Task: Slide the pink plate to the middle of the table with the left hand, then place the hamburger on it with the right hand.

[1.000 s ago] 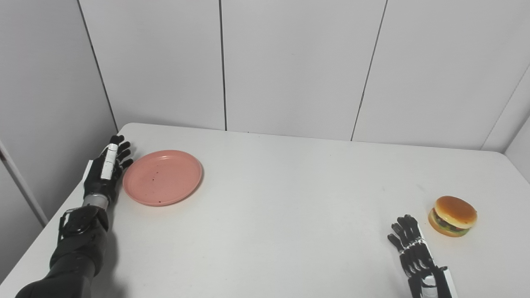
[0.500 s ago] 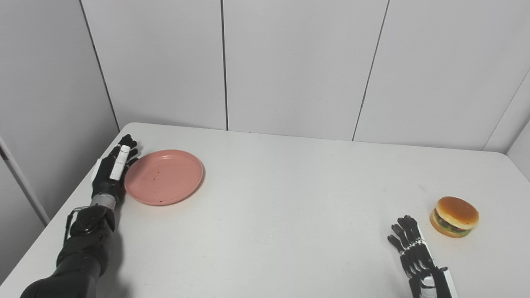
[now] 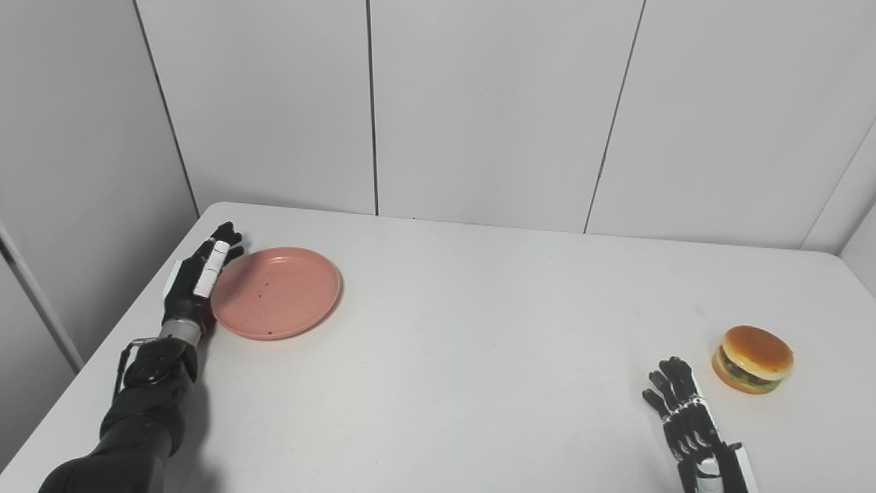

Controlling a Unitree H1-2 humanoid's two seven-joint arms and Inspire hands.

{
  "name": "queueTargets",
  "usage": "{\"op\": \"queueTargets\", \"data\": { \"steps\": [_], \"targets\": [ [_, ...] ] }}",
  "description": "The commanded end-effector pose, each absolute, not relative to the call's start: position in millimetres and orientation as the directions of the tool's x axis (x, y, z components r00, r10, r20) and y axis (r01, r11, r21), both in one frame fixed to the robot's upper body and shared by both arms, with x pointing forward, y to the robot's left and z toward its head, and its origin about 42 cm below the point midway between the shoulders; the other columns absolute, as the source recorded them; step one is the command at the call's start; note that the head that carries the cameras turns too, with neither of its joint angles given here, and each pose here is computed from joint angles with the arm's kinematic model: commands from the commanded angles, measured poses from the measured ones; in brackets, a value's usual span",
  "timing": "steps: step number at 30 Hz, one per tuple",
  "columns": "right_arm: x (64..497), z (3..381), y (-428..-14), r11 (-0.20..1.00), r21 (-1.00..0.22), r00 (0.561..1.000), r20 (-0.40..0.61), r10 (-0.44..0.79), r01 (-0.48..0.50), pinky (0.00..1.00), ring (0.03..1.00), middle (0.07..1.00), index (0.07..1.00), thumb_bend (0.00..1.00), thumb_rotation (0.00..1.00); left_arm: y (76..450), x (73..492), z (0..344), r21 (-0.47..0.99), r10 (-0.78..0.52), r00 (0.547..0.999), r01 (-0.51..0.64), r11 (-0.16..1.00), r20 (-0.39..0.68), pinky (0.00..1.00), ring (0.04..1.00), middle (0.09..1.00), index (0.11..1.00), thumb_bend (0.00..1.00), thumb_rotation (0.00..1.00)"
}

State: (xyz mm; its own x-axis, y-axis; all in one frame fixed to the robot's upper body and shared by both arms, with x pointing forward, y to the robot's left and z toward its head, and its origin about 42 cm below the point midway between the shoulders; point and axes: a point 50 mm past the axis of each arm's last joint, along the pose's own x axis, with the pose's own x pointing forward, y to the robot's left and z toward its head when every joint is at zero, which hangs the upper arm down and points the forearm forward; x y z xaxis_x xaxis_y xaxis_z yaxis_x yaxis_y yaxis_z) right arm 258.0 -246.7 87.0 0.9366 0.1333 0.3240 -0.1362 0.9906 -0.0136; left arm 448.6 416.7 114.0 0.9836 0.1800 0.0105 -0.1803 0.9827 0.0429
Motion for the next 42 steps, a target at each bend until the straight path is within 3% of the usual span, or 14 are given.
{"op": "queueTargets", "data": {
  "steps": [1, 5, 15, 27, 32, 39, 42],
  "targets": [
    [259.0, 68.0, -264.2, 0.995, -0.020, 0.976, 0.192, 0.100, -0.098, 0.92, 0.947, 0.959, 0.957, 0.91, 0.99, 396.0, 469.3, 133.3, 0.054, 0.102, 0.993, -0.106, 0.993, 0.060, 0.78, 0.891, 0.895, 0.868, 0.97, 0.81],
    [259.6, 67.7, -262.8, 0.995, -0.025, 0.976, 0.194, 0.103, -0.100, 0.92, 0.945, 0.956, 0.956, 0.91, 0.99, 387.2, 471.2, 131.1, 0.062, 0.083, 0.995, -0.087, 0.994, 0.055, 0.77, 0.887, 0.892, 0.870, 1.00, 0.81],
    [258.3, 69.0, -258.6, 0.995, -0.019, 0.976, 0.193, 0.101, -0.099, 0.92, 0.937, 0.947, 0.952, 0.92, 0.99, 354.6, 474.5, 123.1, 0.042, 0.030, 0.998, -0.033, 0.999, 0.060, 0.84, 0.906, 0.909, 0.900, 0.94, 0.80],
    [257.6, 70.9, -255.7, 0.995, -0.024, 0.975, 0.199, 0.102, -0.100, 0.91, 0.932, 0.947, 0.952, 0.92, 0.99, 311.5, 476.7, 115.9, 0.035, -0.054, 0.996, 0.052, 0.998, 0.072, 0.76, 0.898, 0.905, 0.887, 0.92, 0.80],
    [257.1, 71.9, -255.1, 0.994, -0.023, 0.974, 0.199, 0.107, -0.104, 0.91, 0.929, 0.945, 0.951, 0.92, 0.99, 298.7, 476.3, 113.1, 0.029, -0.084, 0.994, 0.082, 0.996, 0.070, 0.84, 0.917, 0.916, 0.901, 0.88, 0.79],
    [256.6, 72.6, -253.7, 0.994, -0.025, 0.973, 0.201, 0.111, -0.108, 0.91, 0.930, 0.945, 0.949, 0.91, 0.99, 286.0, 474.9, 108.1, 0.063, -0.131, 0.990, 0.128, 0.990, 0.055, 0.80, 0.896, 0.903, 0.897, 0.86, 0.81],
    [256.4, 72.8, -252.5, 0.994, -0.027, 0.973, 0.202, 0.112, -0.109, 0.91, 0.934, 0.946, 0.948, 0.91, 0.99, 278.8, 474.9, 105.4, 0.060, -0.152, 0.987, 0.149, 0.987, 0.045, 0.78, 0.891, 0.903, 0.893, 0.90, 0.81]
  ]
}}
